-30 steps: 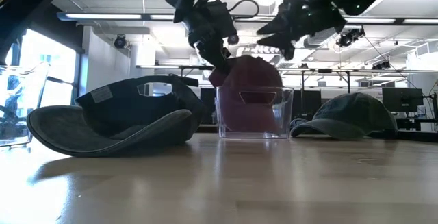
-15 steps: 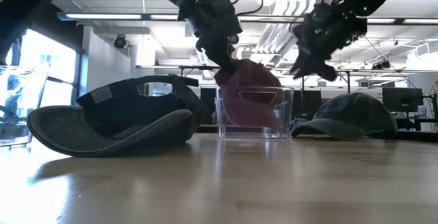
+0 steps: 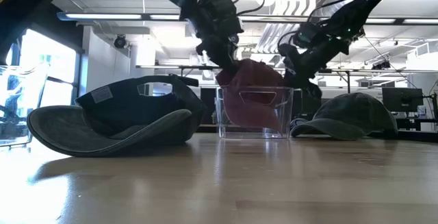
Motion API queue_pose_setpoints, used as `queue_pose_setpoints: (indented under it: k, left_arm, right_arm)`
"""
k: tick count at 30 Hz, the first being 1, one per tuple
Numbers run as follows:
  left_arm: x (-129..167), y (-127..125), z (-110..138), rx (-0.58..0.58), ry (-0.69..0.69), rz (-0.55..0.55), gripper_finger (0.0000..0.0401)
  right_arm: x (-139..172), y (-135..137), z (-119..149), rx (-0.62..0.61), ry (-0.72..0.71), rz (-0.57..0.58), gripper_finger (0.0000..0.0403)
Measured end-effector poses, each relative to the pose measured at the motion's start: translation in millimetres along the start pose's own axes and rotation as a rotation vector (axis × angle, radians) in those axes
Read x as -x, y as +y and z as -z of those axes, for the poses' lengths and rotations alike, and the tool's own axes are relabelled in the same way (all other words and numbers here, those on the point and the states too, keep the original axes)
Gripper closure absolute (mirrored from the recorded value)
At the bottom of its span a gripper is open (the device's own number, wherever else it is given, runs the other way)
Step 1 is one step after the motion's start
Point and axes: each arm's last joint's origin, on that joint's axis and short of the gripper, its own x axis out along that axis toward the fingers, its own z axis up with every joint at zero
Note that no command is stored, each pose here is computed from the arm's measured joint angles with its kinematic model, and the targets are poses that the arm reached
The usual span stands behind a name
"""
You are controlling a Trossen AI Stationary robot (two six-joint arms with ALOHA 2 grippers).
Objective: Pick & Place hat
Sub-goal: Put the bottom maroon cap into the top transparent bin
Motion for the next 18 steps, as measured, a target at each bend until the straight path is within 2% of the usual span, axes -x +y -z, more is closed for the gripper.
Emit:
queue_pose_setpoints:
  k: [3, 5, 8, 11, 13, 18]
  left_arm:
    - [-6, 0, 4, -0.004, 0.013, 0.01, 0.0392]
    - [-14, 6, 3, -0.037, -0.01, -0.027, 0.0392]
    - [-22, 4, 9, -0.034, 0.02, -0.003, 0.0392]
    - [-31, 9, 7, -0.075, -0.016, -0.034, 0.0392]
    - [-35, 6, 12, -0.067, -0.005, 0.014, 0.0392]
    - [-32, 9, 13, -0.067, -0.02, 0.005, 0.0391]
  right_arm:
    - [-4, 5, 3, 0.001, 0.029, -0.025, 0.0396]
    - [-8, 8, 6, 0.009, 0.046, -0.031, 0.04]
    - [-17, 13, 10, 0.017, 0.067, -0.038, 0.0399]
    - [-22, 16, 13, 0.019, 0.072, 0.003, 0.04]
    - [-24, 17, 14, 0.014, 0.064, 0.025, 0.0401]
    - [-24, 18, 14, -0.004, 0.055, 0.038, 0.0401]
